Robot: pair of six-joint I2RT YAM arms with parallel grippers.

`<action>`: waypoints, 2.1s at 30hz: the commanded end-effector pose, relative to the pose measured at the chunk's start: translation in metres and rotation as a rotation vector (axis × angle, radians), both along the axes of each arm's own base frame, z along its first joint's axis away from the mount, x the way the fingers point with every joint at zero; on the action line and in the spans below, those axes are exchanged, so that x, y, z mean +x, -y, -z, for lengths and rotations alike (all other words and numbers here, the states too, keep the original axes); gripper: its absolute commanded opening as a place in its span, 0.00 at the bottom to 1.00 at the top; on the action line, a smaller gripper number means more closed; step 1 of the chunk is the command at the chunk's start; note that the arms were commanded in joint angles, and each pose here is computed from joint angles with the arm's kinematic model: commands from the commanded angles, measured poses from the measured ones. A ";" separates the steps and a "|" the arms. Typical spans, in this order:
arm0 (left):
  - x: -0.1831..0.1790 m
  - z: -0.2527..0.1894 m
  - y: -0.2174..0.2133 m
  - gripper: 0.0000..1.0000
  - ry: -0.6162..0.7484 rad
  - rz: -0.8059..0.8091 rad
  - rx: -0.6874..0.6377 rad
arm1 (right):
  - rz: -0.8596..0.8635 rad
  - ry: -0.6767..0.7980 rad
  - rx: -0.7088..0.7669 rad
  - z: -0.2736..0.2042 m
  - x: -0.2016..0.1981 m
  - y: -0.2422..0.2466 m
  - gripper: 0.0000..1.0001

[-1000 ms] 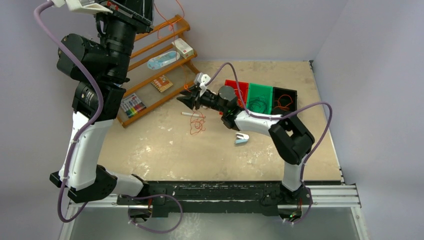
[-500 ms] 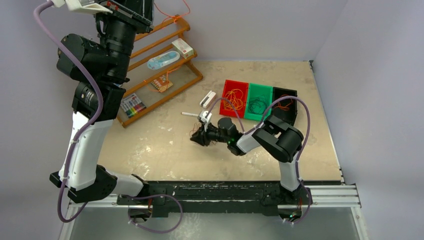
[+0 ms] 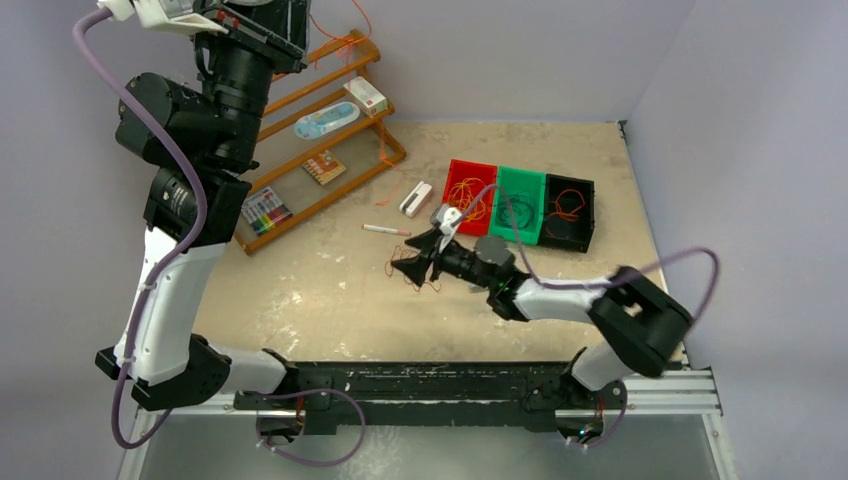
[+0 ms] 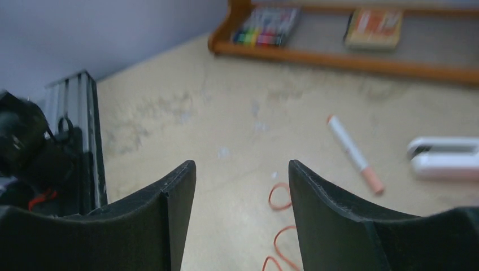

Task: Untangle the cables

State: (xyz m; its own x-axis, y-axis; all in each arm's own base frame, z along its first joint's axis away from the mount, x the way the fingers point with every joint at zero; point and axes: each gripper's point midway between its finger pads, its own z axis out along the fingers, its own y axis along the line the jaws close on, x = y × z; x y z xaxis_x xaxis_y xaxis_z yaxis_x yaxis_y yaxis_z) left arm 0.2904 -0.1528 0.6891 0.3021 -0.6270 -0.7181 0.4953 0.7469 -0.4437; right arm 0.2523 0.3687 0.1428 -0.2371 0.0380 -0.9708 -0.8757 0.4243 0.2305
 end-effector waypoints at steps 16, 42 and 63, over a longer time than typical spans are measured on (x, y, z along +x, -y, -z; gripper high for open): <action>-0.006 0.064 0.036 0.00 -0.109 0.203 0.039 | 0.310 0.658 0.200 -0.280 0.008 0.078 0.83; -0.040 0.122 0.102 0.00 -0.111 0.596 0.243 | 0.303 0.863 0.147 -0.324 0.000 0.083 0.87; -0.050 0.130 0.108 0.00 -0.112 0.661 0.256 | 0.285 0.812 0.171 -0.334 0.009 0.069 0.17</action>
State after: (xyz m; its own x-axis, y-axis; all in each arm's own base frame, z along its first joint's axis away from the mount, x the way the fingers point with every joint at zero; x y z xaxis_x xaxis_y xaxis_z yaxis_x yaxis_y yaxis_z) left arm 0.2558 -0.2675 0.5392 -0.2070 -0.4192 -0.8840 0.8116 0.4310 -0.3944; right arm 0.2673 0.3105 0.4391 0.5366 0.0744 -0.8405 -0.6785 0.6303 -0.3774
